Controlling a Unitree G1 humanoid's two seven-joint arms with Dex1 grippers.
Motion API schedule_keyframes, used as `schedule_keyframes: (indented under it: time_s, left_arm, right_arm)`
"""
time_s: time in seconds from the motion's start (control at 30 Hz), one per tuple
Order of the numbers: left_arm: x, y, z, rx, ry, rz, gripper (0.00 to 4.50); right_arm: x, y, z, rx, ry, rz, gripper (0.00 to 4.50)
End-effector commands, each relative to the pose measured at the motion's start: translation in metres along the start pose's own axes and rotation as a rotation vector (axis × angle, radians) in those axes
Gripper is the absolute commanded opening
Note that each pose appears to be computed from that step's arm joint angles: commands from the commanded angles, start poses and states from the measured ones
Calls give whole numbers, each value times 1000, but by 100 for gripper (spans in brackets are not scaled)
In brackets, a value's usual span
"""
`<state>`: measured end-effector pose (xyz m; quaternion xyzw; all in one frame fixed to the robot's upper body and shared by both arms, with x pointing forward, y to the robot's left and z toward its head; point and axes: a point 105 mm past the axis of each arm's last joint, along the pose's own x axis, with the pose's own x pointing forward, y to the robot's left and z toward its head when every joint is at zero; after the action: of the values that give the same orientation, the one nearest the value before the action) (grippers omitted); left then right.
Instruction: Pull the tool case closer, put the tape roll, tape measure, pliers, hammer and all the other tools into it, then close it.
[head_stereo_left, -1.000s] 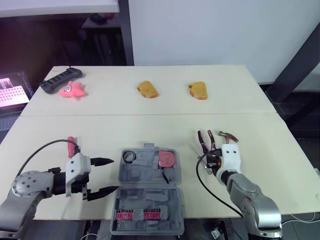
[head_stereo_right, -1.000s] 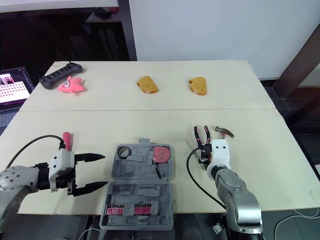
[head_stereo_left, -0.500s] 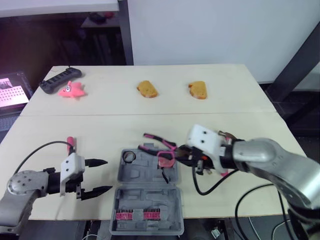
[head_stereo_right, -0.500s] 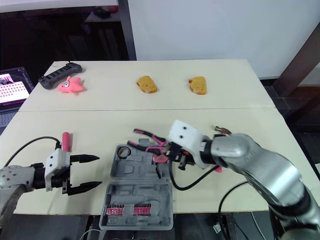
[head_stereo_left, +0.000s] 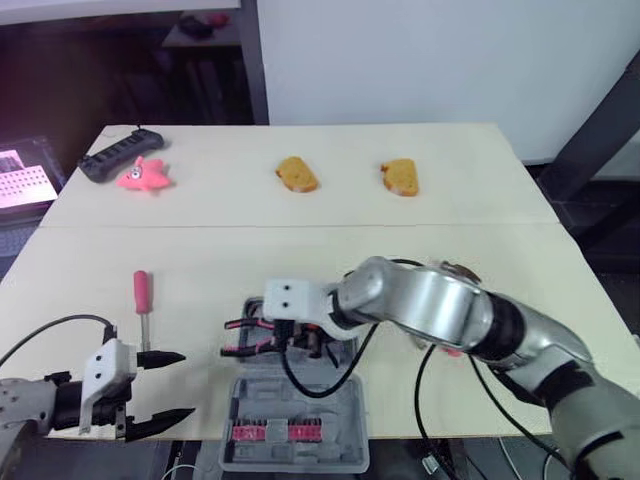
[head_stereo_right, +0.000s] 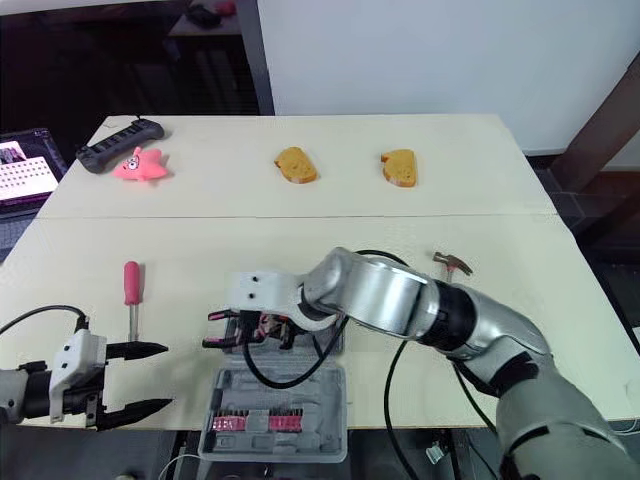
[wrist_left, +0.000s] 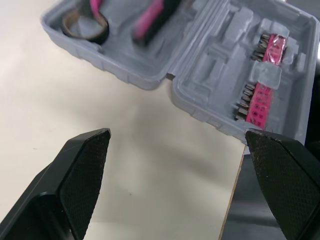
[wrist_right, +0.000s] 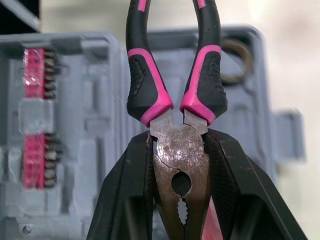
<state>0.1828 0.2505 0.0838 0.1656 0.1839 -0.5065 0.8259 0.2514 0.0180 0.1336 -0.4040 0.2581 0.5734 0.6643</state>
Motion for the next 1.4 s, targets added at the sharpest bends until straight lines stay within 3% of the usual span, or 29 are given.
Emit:
schedule_keyframes:
  time_s: [0.03,0.57,1.4]
  left_arm:
    - [-5,0,9,30,-11,11,450]
    - [3,1,19,34,-34,15,450]
    - [3,3,22,22,-33,45,450]
  right_arm:
    - [0,2,-1,-24,55,14,98]
    - [12,-11,-29,83,173,-37,98]
    - [47,-6,-28,109,107,18,98]
